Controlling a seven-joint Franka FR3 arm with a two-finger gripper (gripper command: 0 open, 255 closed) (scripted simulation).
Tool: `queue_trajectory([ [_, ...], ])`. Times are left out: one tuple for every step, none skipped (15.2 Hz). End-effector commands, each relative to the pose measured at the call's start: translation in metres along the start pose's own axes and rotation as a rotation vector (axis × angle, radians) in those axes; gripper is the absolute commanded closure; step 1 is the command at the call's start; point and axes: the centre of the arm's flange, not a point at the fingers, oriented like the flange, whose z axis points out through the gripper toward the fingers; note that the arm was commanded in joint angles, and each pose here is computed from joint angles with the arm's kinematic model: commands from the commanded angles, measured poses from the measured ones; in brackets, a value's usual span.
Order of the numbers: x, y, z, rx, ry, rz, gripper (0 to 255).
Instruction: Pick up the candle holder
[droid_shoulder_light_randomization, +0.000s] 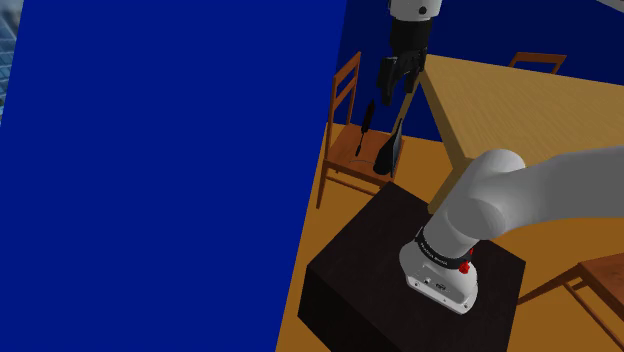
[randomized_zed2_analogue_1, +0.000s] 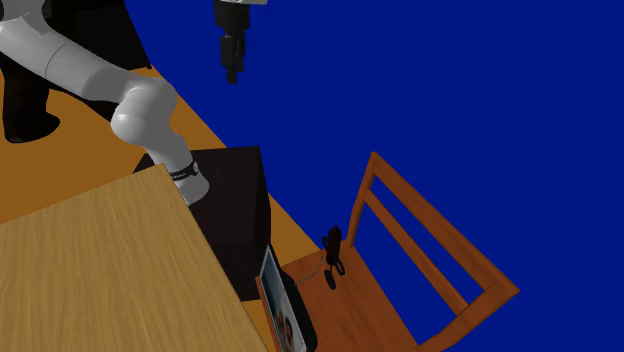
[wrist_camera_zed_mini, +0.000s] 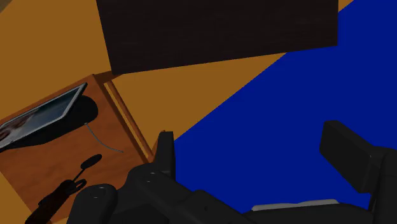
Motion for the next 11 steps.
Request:
queue_trajectory([
  [0.000, 0.000, 0.000, 0.000, 0.000, 0.000, 0],
  [0.012, 0.005, 0.005, 0.007, -0.002, 0.028, 0],
  [0.023, 0.011, 0.010, 0.013, -0.005, 0.056, 0],
  [0.035, 0.017, 0.016, 0.020, -0.007, 0.084, 0],
  [0.046, 0.023, 0.021, 0.026, -0.010, 0.112, 0],
  [0.057, 0.029, 0.027, 0.033, -0.012, 0.141, 0],
  [0.068, 0.036, 0.032, 0.039, -0.015, 0.169, 0],
  [0.079, 0.043, 0.038, 0.046, -0.017, 0.197, 0],
  [0.089, 0.050, 0.043, 0.052, -0.020, 0.225, 0],
  [0.099, 0.057, 0.049, 0.059, -0.022, 0.253, 0],
  [0.109, 0.065, 0.055, 0.065, -0.024, 0.281, 0],
])
